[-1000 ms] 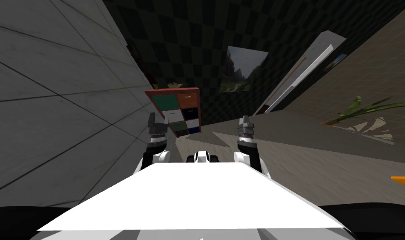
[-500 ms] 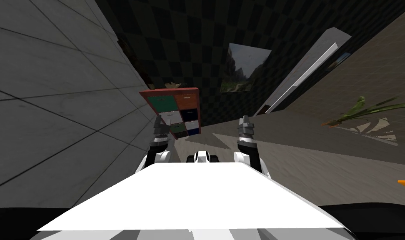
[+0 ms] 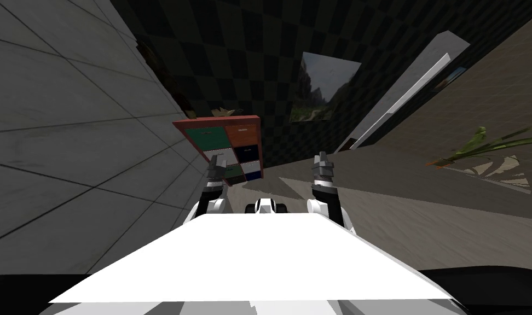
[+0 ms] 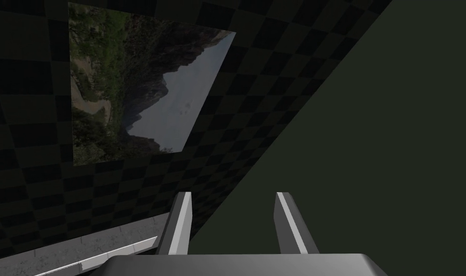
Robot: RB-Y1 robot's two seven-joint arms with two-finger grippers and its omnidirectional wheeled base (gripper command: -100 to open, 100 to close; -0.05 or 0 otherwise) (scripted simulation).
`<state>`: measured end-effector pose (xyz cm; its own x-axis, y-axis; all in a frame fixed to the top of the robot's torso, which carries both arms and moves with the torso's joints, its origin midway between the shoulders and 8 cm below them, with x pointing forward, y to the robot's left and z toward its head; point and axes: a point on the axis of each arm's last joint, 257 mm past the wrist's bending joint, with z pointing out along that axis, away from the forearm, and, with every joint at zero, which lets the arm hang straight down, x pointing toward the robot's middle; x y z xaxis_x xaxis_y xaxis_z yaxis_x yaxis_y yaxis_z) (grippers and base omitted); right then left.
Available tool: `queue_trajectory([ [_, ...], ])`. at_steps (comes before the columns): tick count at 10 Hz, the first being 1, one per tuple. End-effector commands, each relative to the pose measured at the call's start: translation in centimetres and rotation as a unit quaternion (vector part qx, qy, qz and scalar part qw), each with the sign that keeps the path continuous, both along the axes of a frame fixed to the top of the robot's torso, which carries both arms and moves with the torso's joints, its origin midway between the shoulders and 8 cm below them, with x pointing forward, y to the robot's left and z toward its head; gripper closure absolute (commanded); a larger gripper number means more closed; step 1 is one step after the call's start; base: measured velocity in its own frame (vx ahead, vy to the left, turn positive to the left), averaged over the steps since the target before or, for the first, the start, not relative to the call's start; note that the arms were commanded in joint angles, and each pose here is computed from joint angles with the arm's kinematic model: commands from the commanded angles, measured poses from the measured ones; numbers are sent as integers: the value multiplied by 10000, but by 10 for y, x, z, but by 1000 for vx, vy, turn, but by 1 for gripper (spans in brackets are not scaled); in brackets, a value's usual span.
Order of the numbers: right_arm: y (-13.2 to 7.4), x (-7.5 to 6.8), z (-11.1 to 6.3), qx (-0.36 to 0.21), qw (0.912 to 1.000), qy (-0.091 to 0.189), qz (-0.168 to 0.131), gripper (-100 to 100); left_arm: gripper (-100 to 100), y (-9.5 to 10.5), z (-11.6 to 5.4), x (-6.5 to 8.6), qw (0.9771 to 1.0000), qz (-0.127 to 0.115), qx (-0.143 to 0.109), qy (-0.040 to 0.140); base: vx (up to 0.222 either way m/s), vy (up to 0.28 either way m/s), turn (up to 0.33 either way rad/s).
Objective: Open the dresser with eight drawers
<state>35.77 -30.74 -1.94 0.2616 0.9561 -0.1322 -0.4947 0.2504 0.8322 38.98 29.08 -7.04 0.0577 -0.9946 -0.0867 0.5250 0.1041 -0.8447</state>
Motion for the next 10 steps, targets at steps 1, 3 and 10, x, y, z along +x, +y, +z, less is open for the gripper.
queue_trajectory([
  [1,0,0,0,0,10000,0,0,0,-100,4,-20,6,9998,66,16,170,114,-14,-6],
  [3,0,0,0,0,10000,0,0,0,-100,7,-34,11,9995,113,16,286,98,-13,-8],
  [10,0,0,0,0,10000,0,0,0,-100,17,-86,24,9970,248,90,725,118,-6,-9],
])
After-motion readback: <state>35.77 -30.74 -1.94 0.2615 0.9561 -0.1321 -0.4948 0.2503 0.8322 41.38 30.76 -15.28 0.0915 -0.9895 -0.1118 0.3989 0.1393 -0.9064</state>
